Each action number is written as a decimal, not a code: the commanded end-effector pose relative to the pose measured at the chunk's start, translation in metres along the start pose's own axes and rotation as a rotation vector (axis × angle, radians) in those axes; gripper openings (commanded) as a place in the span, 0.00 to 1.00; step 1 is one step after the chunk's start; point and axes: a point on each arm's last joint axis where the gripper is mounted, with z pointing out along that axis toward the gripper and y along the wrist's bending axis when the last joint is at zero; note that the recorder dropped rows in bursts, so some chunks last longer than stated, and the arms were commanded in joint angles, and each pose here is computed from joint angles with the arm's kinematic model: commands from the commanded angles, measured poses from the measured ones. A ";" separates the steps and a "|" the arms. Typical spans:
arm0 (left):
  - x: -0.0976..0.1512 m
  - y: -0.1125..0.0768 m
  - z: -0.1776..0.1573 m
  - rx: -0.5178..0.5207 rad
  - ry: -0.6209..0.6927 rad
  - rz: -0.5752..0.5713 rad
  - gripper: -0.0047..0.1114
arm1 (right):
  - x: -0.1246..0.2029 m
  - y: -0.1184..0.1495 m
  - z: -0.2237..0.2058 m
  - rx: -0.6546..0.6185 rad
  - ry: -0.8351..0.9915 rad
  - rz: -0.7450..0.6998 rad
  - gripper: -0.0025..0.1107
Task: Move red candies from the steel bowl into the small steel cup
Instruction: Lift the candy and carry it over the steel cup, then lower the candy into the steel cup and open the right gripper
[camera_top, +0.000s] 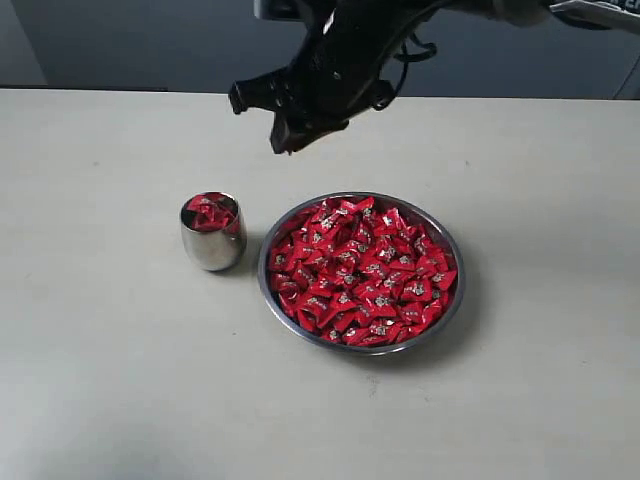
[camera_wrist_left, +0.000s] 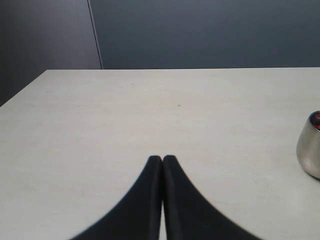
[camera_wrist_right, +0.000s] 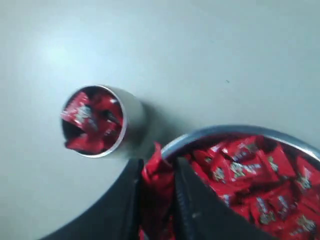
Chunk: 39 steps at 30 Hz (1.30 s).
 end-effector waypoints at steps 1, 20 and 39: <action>0.001 0.000 0.000 -0.001 -0.002 -0.002 0.04 | -0.010 0.012 0.013 -0.137 -0.036 -0.025 0.15; 0.001 0.000 0.000 -0.001 -0.002 -0.002 0.04 | -0.006 0.042 0.080 -0.118 0.044 -0.173 0.15; 0.001 0.000 0.000 -0.001 -0.002 -0.002 0.04 | 0.002 0.034 0.105 -0.080 0.088 -0.190 0.15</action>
